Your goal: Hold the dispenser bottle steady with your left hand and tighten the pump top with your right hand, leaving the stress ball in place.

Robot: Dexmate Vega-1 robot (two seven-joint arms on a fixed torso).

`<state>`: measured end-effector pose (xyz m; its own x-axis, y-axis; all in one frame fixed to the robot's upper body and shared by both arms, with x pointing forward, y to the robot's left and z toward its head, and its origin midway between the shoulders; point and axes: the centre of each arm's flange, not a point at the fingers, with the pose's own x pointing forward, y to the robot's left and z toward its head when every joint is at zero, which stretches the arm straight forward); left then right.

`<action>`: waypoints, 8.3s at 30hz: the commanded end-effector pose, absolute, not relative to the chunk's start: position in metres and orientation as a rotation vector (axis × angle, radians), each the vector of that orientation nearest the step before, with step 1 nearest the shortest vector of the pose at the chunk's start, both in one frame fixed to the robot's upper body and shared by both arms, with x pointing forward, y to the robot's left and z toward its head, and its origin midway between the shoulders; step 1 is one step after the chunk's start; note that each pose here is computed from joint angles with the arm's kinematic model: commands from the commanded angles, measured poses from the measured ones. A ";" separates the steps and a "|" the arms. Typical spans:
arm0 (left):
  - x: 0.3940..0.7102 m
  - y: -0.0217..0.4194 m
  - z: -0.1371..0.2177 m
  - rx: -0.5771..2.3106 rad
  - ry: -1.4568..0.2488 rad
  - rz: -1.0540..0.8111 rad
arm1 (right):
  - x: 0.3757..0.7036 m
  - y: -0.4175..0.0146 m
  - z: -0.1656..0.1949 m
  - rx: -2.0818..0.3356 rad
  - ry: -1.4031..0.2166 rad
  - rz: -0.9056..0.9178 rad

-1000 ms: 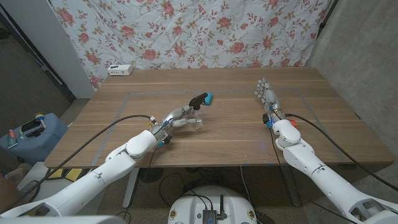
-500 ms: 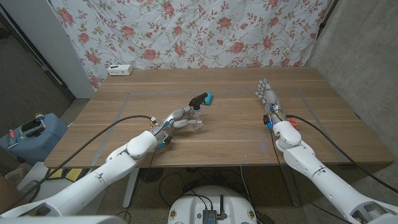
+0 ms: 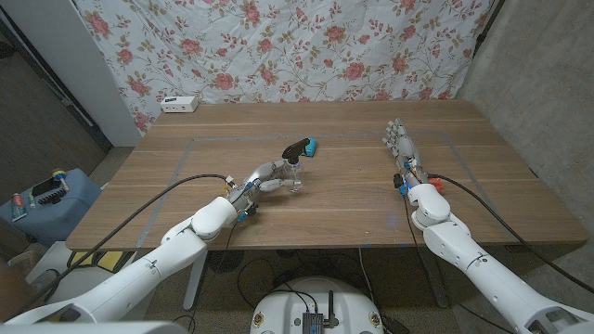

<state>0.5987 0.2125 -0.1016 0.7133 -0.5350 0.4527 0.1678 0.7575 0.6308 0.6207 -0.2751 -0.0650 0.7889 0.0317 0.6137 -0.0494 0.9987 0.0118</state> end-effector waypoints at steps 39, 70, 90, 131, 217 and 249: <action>0.605 0.195 -0.091 0.504 -0.769 -0.362 | 0.620 -0.278 -0.066 0.006 -0.647 0.059; 0.614 0.177 -0.074 0.406 -0.828 -0.360 | 0.615 -0.269 -0.039 -0.070 -0.664 0.103; 0.618 0.156 -0.054 0.403 -0.870 -0.379 | 0.605 -0.270 -0.024 -0.110 -0.689 0.118; 0.646 0.110 -0.030 0.381 -0.926 -0.436 | 0.566 -0.271 0.039 -0.473 -0.679 0.144; 0.666 0.064 -0.007 0.449 -0.919 -0.502 | 0.510 -0.240 0.147 -1.306 -0.548 0.233; 0.664 0.059 -0.009 0.459 -0.932 -0.509 | 0.499 -0.220 0.163 -1.422 -0.505 0.209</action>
<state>0.6635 0.0620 -0.0109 0.5060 -0.5887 0.6304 0.2126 0.7935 0.5703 0.5016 -0.2264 0.1588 0.8687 0.4460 0.2154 0.1466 0.1838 -0.9720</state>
